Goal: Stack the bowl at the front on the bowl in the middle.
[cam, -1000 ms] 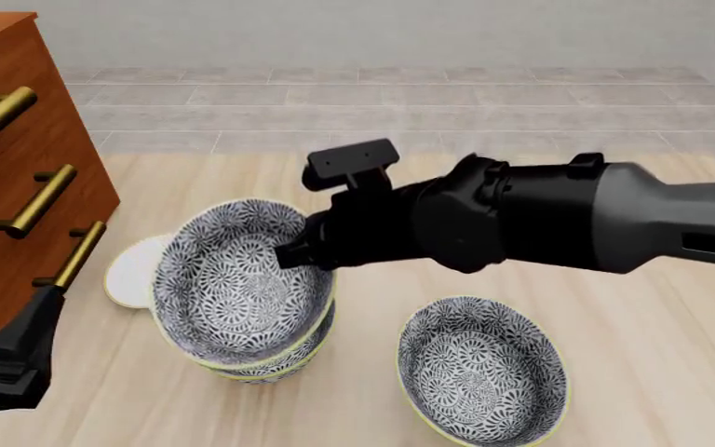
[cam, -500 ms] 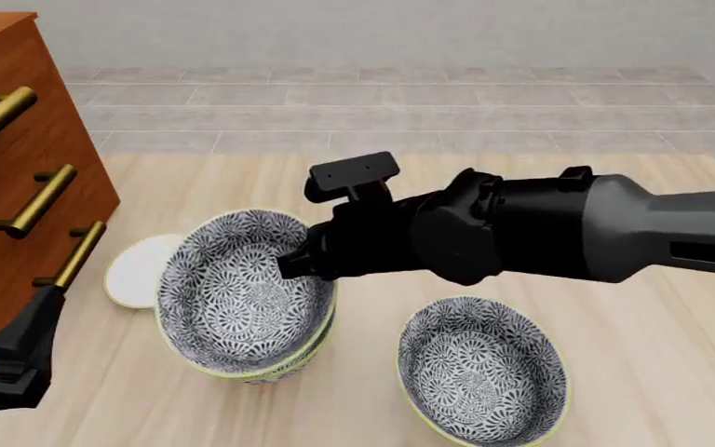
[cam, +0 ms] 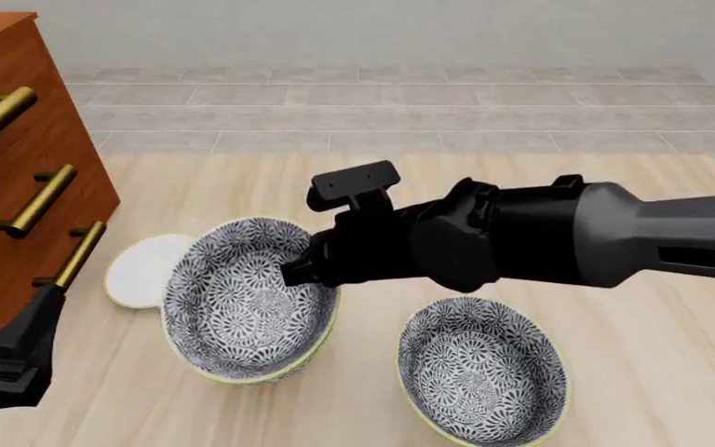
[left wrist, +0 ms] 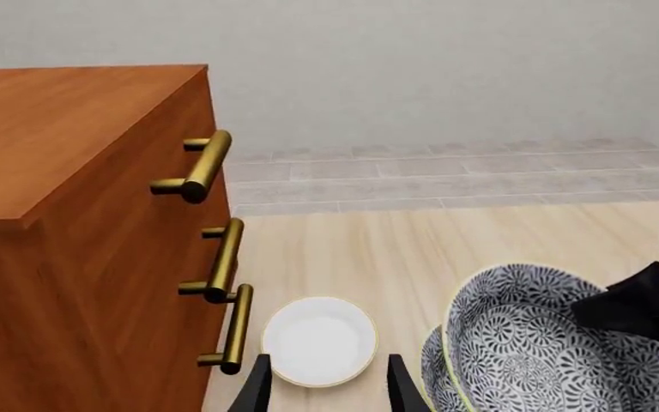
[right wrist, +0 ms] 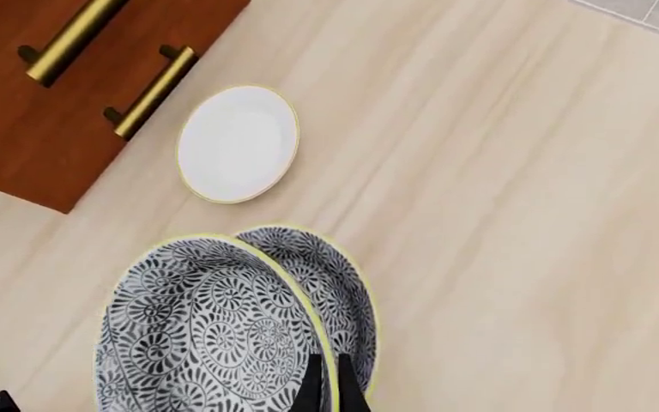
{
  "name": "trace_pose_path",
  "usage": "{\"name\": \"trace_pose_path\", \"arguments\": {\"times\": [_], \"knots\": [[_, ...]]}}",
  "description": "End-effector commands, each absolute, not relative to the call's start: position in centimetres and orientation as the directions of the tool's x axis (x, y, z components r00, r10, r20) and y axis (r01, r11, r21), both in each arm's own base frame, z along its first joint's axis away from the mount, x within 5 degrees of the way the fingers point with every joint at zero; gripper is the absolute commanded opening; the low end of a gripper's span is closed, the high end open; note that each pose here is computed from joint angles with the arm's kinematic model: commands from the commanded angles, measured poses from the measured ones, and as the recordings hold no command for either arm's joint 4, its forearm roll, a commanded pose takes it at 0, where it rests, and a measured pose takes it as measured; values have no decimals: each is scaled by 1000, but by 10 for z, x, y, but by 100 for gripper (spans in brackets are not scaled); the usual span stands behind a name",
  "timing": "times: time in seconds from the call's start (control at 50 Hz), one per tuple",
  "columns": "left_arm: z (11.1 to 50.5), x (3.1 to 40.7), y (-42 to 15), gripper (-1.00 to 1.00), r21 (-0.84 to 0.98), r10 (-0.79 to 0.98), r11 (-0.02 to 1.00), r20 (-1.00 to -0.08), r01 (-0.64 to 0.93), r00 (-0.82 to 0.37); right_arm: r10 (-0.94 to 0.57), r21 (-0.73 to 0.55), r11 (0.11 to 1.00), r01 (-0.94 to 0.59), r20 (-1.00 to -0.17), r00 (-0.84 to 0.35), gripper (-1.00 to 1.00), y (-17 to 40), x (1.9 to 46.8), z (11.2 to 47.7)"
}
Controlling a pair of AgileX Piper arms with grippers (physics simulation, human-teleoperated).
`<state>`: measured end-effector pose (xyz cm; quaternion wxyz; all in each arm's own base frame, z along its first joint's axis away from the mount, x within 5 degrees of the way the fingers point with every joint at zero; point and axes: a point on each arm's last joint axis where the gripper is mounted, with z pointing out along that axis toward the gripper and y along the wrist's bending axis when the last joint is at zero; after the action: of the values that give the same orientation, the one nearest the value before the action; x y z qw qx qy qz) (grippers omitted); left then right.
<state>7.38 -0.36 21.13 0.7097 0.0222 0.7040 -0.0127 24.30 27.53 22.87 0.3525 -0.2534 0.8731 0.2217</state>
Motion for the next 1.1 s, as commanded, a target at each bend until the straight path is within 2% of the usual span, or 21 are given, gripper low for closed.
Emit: {"name": "trace_pose_path", "arguments": {"times": [0.02, 0.18, 0.2, 0.88, 1.1], "knots": [[211, 74, -4, 100, 12, 12, 999, -1000, 49, 8, -261, 232, 777, -585, -727, -635, -100, 276, 243, 229], [211, 75, -4, 100, 12, 11, 999, -1000, 49, 4, -259, 235, 776, -586, -728, -635, -100, 276, 241, 229], [211, 74, -4, 100, 11, 11, 999, -1000, 49, 4, -260, 235, 775, -586, -728, -635, 100, 276, 241, 229], [212, 71, -4, 100, 6, 5, 998, -1000, 58, 16, -264, 229, 772, -593, -733, -627, 100, 276, 241, 231], [212, 71, -4, 100, 0, -1, 998, -1000, 60, 17, -256, 219, 754, -619, -771, -584, 100, 267, 231, 264]]}}
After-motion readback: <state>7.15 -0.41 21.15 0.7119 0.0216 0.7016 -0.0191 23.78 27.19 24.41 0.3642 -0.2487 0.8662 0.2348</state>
